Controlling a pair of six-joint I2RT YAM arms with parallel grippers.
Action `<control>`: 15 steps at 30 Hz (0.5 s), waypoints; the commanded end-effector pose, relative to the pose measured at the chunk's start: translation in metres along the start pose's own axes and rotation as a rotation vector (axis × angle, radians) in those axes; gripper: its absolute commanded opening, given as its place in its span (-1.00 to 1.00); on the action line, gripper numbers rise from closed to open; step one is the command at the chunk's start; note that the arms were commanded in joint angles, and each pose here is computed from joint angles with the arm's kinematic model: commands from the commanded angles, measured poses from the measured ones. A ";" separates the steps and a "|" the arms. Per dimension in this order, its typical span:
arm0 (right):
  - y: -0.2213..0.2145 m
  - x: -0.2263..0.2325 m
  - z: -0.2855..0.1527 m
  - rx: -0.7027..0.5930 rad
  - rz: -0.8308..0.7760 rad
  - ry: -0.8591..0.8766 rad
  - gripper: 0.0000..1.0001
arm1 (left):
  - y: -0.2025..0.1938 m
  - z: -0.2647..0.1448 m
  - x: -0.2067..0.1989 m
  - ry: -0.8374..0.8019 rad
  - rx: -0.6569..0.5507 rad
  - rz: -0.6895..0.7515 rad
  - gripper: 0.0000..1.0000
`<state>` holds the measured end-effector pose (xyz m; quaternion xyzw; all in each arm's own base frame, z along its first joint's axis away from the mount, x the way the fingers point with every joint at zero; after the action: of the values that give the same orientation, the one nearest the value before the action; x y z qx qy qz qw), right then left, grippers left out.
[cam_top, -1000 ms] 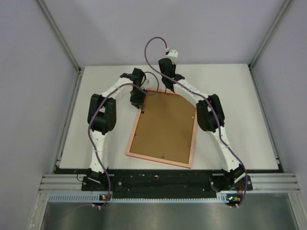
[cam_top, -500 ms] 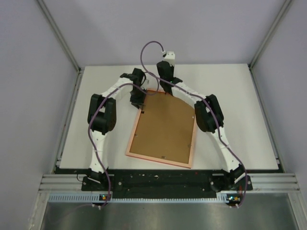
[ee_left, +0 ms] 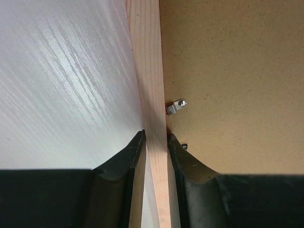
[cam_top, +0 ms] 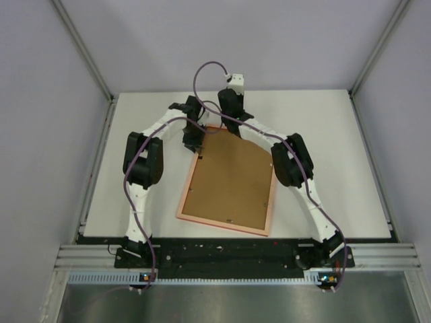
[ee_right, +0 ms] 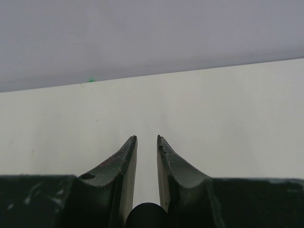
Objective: Take the photo out of the frame
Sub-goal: Release the photo frame item from the photo frame.
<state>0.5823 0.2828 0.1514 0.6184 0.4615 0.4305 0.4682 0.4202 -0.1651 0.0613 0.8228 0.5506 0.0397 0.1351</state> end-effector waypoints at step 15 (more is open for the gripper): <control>0.035 -0.016 -0.012 -0.062 -0.038 -0.090 -1.00 | -0.002 -0.005 0.016 0.092 -0.003 -0.008 -0.60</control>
<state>0.5783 0.2752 0.1516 0.6152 0.4565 0.4084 0.4963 0.4203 -0.1652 0.0612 0.8205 0.5544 0.0430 0.1326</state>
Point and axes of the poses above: each gripper's point midway between its finger pads, its own z axis out along the fingers, its own x axis along the line the jaws close on, y = z × x, the point moved 3 cm from there along -z, back along the fingers, and after that the axes turned 8 degrees about z, right-handed, at the moved point
